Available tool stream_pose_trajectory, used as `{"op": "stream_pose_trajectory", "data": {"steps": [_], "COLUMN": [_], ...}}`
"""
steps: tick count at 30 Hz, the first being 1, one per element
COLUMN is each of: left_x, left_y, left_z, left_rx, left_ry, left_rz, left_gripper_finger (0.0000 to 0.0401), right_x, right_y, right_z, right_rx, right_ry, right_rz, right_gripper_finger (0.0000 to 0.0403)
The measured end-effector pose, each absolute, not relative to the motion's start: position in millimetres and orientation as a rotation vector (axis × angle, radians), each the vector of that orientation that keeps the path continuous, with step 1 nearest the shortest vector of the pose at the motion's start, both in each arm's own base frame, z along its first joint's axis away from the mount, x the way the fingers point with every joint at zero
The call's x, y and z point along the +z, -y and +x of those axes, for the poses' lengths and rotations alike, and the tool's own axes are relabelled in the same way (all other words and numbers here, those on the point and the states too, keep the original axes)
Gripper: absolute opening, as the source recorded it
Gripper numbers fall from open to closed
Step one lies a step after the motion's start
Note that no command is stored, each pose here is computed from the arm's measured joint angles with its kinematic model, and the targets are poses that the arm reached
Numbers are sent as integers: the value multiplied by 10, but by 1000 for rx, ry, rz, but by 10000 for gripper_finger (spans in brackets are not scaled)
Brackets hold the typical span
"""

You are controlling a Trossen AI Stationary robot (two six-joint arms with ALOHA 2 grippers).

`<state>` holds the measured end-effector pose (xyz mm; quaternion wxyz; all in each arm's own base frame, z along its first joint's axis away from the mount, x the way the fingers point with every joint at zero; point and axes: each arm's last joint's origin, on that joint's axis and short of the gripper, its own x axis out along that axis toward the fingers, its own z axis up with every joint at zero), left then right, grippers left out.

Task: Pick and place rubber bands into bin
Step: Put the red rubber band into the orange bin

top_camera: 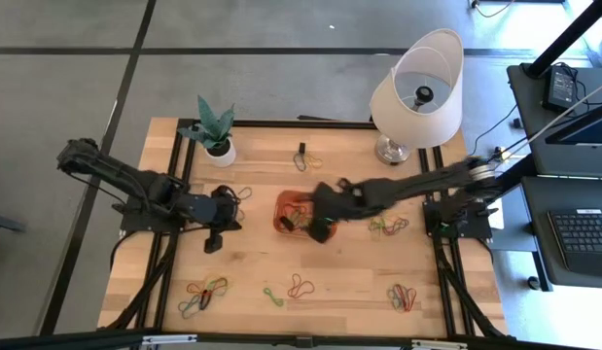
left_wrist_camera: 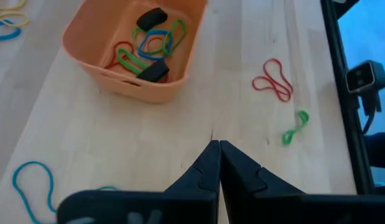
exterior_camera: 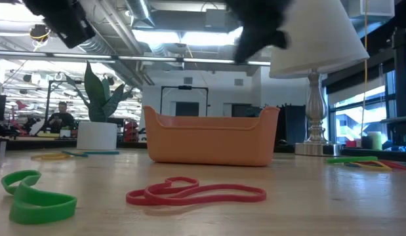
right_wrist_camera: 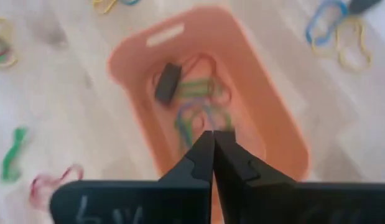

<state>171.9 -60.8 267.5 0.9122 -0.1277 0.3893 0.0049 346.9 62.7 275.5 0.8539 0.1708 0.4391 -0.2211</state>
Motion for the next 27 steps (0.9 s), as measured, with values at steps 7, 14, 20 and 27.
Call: {"op": "stream_pose_trajectory", "data": {"steps": [7,14,20,27], "left_x": [2778,2824,2754,2598], "left_y": [757,949,1182,1424], "left_z": [2115,2416,2488,2458], "left_rx": [94,233,342,403], "left_ry": [-886,-1093,-1230,-1299], "left_rz": [-302,-412,-506,-568], "left_gripper_finger": [2,3,3,3], "right_x": [2769,2530,2226,2024], "right_y": [-837,-879,-801,-762], "right_z": [2386,1670,1437,1376], "right_rx": [-319,-140,-142,-160], "right_ry": [-749,-677,-703,-741], "right_rz": [510,594,626,588], "right_gripper_finger": [4,13,13,14]}}
